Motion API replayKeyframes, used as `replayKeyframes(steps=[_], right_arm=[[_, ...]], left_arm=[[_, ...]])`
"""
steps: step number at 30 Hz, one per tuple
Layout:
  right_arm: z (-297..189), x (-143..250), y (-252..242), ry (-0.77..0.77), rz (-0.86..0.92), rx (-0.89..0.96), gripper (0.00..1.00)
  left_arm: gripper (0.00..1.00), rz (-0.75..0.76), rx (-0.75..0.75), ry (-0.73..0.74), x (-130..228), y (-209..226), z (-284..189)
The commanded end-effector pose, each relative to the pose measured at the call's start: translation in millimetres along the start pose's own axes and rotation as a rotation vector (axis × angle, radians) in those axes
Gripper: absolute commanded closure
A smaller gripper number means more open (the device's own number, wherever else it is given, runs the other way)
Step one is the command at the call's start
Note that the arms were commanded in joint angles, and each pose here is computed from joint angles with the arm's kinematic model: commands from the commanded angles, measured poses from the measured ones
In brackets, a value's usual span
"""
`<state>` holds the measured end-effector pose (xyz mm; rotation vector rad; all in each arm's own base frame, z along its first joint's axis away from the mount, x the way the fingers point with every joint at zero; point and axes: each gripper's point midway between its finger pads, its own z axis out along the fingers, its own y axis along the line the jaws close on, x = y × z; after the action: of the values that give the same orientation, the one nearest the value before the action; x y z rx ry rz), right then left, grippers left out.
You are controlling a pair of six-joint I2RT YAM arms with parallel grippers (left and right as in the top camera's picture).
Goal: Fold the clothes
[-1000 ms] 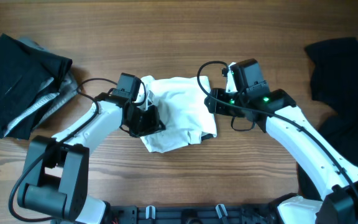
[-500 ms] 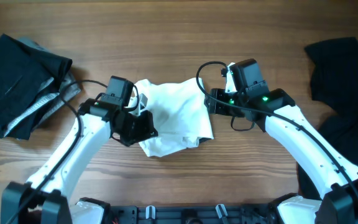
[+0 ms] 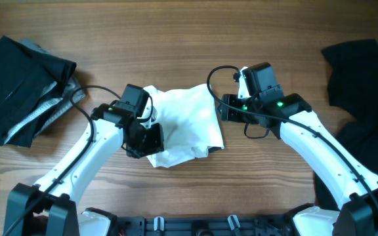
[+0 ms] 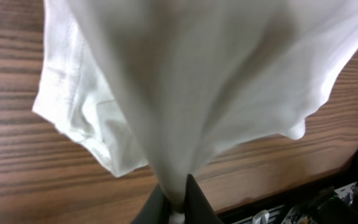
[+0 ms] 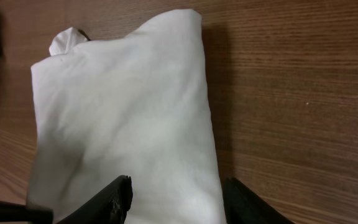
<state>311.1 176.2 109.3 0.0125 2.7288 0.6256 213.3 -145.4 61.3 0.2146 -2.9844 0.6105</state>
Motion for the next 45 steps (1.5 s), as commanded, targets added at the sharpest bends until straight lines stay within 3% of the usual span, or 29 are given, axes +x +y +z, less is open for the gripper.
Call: replayKeyframes(steps=[1,8,9,11,12,14,15,18,19,22,26,33,37,45], right_arm=[[10.1,8.8,-4.4,0.043,-0.010,0.005,0.53],[32.6,24.5,-5.1,0.134,0.013,-0.034,0.57],[34.7,24.2,-2.7,0.137,0.013,-0.050,0.56],[37.1,24.0,5.4,0.146,0.010,-0.098,0.52],[37.6,23.2,8.9,0.145,0.008,-0.118,0.52],[37.8,21.6,10.9,0.139,0.006,-0.126,0.52],[37.8,20.1,11.6,0.134,0.004,-0.129,0.52],[38.1,18.5,12.5,0.127,0.009,-0.132,0.55],[38.1,18.5,12.6,0.127,0.010,-0.132,0.57],[38.3,19.6,14.0,0.134,0.027,-0.142,0.68],[42.4,24.8,17.9,0.161,0.055,-0.176,0.84],[75.1,71.7,14.8,0.354,0.163,-0.163,0.94],[89.9,93.9,2.1,0.450,0.298,-0.088,0.96],[81.9,92.1,-17.5,0.409,0.273,0.028,0.94]], left_arm=[[0.94,-0.005,0.002,-0.041,-6.4,-0.6,-20.4],[0.91,0.012,-0.008,-0.178,-18.5,0.8,-70.7],[0.82,0.013,-0.017,-0.187,-19.2,2.2,-71.9],[0.38,0.013,-0.025,-0.194,-19.8,3.6,-72.6],[0.39,0.014,-0.025,-0.194,-20.1,3.5,-72.6],[0.67,0.014,-0.025,-0.195,-20.2,3.4,-72.6],[0.73,0.014,-0.024,-0.196,-20.4,3.3,-72.7],[0.73,0.030,-0.006,-0.234,-29.7,-1.7,-74.6],[0.82,0.044,0.006,-0.259,-35.7,-5.6,-75.5],[0.96,0.070,0.027,-0.301,-48.0,-12.2,-69.9],[0.96,0.032,0.046,-0.290,-57.5,-12.9,-40.9],[0.96,-0.003,-0.004,-0.098,-36.5,8.7,32.9],[0.96,-0.066,-0.108,-0.005,-23.8,36.7,58.3],[0.96,-0.172,-0.241,0.013,-16.4,77.5,38.8]])
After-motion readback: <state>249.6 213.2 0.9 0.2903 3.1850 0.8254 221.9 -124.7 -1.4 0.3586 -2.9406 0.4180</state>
